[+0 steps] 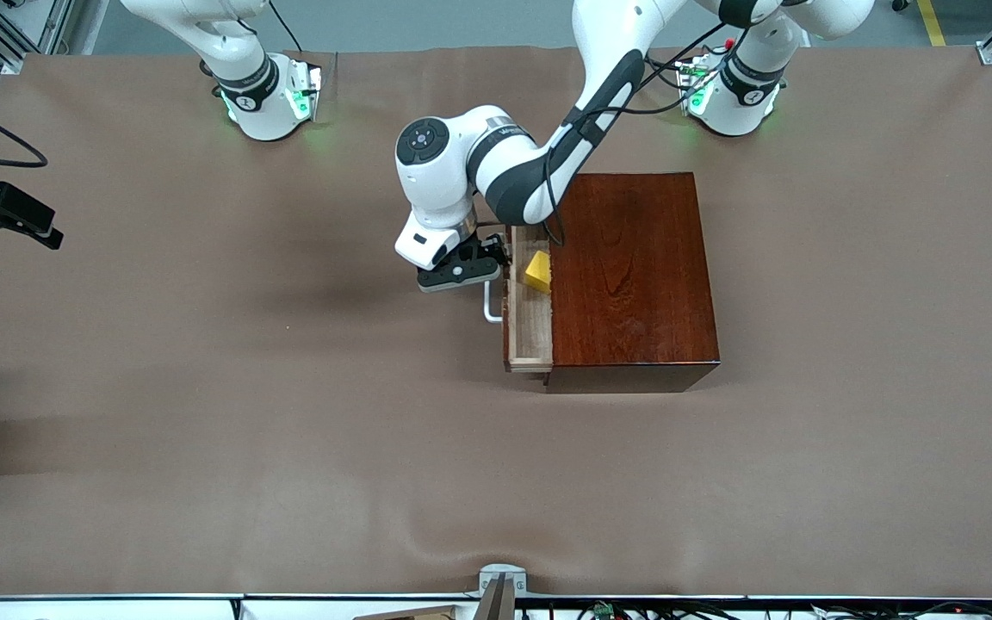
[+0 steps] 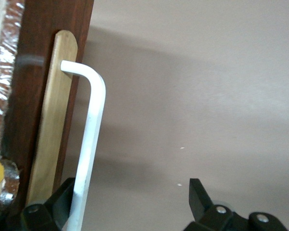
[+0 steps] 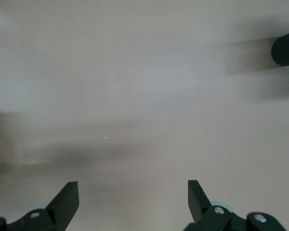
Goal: Open drawer, take yellow block, close drawer
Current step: 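Pull the drawer handle outward with the left gripper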
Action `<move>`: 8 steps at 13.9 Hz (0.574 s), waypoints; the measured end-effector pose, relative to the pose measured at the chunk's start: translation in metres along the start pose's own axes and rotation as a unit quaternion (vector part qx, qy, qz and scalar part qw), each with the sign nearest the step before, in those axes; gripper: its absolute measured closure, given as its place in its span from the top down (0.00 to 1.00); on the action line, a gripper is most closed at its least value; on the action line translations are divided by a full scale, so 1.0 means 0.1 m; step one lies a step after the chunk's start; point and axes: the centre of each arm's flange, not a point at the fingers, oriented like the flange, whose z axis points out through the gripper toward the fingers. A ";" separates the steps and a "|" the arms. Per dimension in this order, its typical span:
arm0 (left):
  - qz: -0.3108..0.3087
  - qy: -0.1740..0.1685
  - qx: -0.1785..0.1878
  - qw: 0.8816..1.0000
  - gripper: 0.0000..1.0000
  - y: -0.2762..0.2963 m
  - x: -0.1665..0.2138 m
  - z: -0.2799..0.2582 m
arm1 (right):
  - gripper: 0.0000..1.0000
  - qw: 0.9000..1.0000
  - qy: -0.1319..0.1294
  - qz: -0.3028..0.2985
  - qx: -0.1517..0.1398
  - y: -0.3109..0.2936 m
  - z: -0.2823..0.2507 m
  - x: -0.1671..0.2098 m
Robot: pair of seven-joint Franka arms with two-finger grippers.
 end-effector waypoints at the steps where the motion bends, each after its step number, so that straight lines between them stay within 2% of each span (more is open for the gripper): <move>1: -0.004 0.003 -0.009 1.000 1.00 0.03 -0.01 -0.02 | 1.00 1.000 0.000 0.000 0.000 0.00 0.00 0.00; 8: -0.007 0.016 -0.045 0.999 1.00 0.17 -0.09 -0.05 | 1.00 1.000 0.000 0.000 0.000 0.00 0.00 0.00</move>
